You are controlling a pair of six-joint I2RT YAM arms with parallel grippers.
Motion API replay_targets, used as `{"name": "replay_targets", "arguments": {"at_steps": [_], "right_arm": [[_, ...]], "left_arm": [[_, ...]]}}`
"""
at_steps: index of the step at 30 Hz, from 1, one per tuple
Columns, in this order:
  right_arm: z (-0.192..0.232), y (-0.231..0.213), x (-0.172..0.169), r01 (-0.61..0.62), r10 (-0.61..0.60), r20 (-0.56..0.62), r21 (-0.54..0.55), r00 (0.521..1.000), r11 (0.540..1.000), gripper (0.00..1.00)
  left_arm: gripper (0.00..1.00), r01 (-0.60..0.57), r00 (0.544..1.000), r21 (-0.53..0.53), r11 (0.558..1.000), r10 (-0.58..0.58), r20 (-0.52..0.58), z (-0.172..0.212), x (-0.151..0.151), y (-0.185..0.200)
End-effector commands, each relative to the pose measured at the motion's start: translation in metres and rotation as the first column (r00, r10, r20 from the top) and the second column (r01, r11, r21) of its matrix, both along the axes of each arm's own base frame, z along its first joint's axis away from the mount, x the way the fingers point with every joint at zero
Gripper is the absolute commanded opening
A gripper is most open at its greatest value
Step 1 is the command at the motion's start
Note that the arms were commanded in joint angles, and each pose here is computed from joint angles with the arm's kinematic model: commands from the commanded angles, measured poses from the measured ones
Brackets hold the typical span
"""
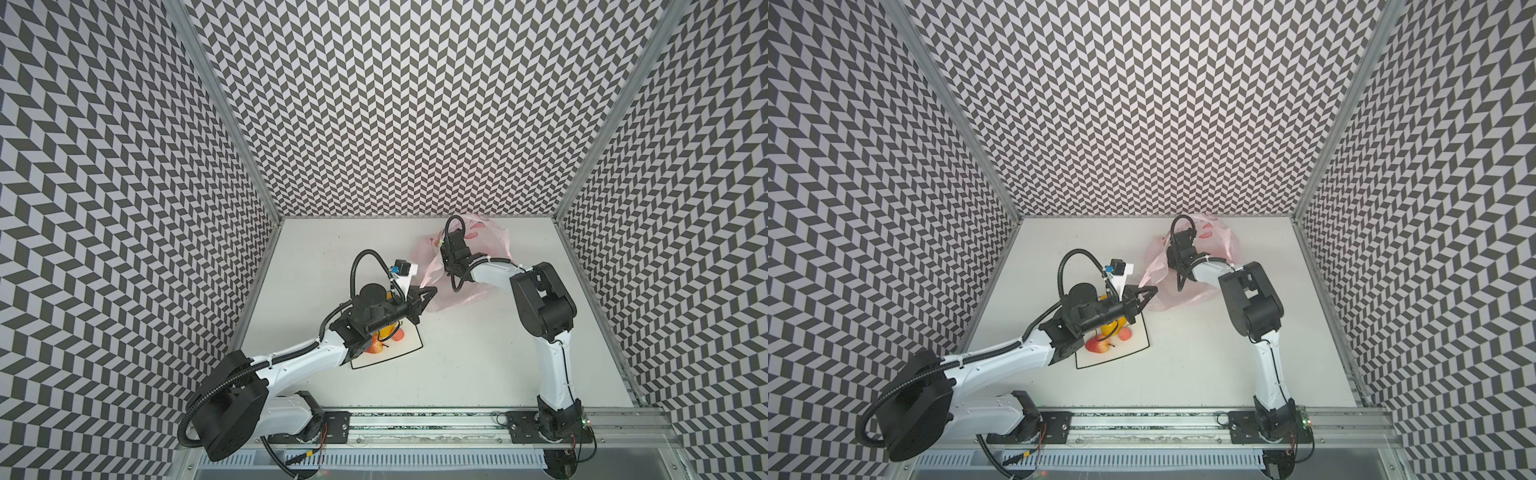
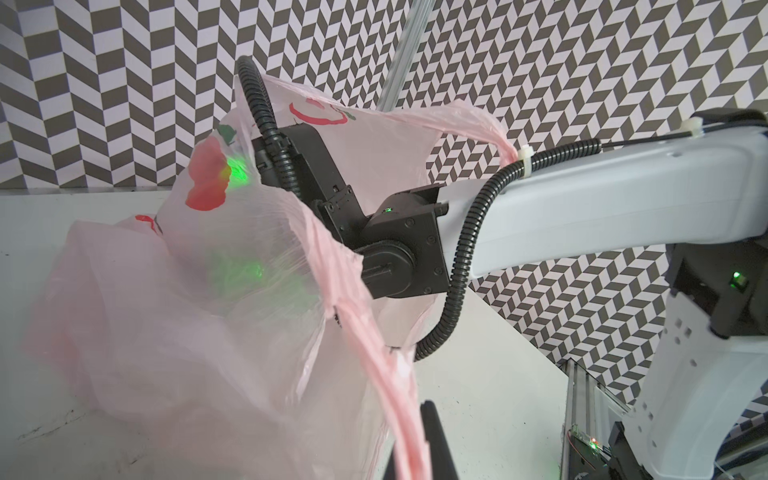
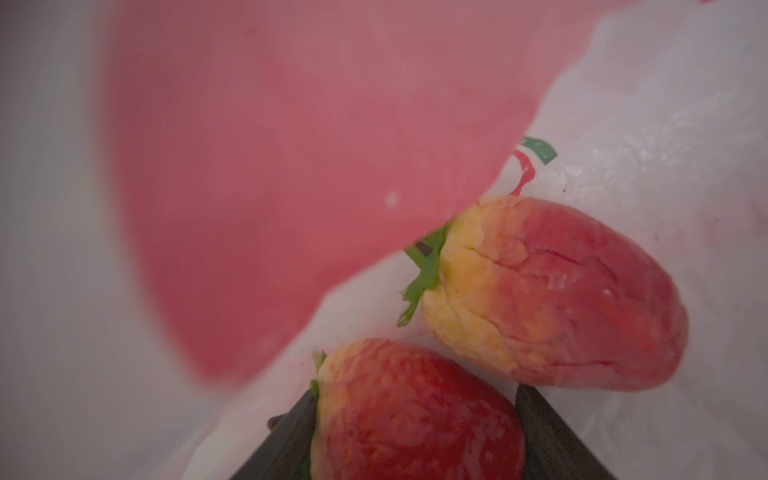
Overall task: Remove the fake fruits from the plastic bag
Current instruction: 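Lower the right gripper and close it on the nearer strawberry, then lift the strawberry out of the bag and carry it over the plate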
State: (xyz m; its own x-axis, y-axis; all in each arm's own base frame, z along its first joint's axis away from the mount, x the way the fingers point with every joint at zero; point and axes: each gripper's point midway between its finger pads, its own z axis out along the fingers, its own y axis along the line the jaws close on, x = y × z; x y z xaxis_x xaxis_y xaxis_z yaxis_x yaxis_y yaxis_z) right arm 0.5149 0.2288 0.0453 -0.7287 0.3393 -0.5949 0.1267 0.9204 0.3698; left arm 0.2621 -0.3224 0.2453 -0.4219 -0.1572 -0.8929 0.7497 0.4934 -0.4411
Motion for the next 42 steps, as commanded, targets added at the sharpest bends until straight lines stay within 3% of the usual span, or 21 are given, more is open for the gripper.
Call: {"name": "replay_targets", "arguments": {"at_steps": [1,6,9,12,23,29,38,42], "right_arm": [[0.002,0.005,-0.009,-0.087,0.086,-0.009,-0.046,0.996,0.995,0.54],[0.006,0.013,-0.012,-0.119,0.119,-0.012,-0.056,0.993,0.991,0.58],[0.011,0.013,-0.017,-0.128,0.128,-0.007,-0.049,0.992,0.991,0.51],[0.021,0.009,-0.02,-0.109,0.109,0.009,-0.036,0.994,0.993,0.45],[0.062,-0.029,-0.043,-0.007,0.004,0.066,0.038,0.998,0.999,0.45],[0.085,-0.046,-0.06,-0.009,0.001,0.093,0.085,0.996,0.996,0.45],[0.136,-0.039,-0.084,-0.15,0.12,0.214,0.133,0.969,0.98,0.44],[0.163,-0.029,-0.103,-0.277,0.221,0.319,0.14,0.922,0.951,0.42]], "left_arm": [[0.0,-0.021,1.0,-0.024,0.999,0.022,0.018,0.008,0.002,0.005],[0.0,-0.052,0.998,-0.024,0.998,0.052,0.019,0.007,0.01,0.011],[0.0,-0.079,0.997,-0.028,0.997,0.079,0.019,0.008,0.017,0.017],[0.0,-0.109,0.994,-0.031,0.994,0.109,0.012,0.008,0.024,0.024],[0.0,-0.148,0.989,-0.038,0.988,0.147,-0.015,-0.001,0.04,0.031],[0.0,-0.168,0.986,-0.041,0.985,0.168,-0.013,0.0,0.059,0.031],[0.0,-0.194,0.981,-0.043,0.98,0.194,-0.017,0.0,0.097,0.033],[0.0,-0.2,0.98,-0.039,0.979,0.199,-0.017,0.0,0.112,0.036]]}}
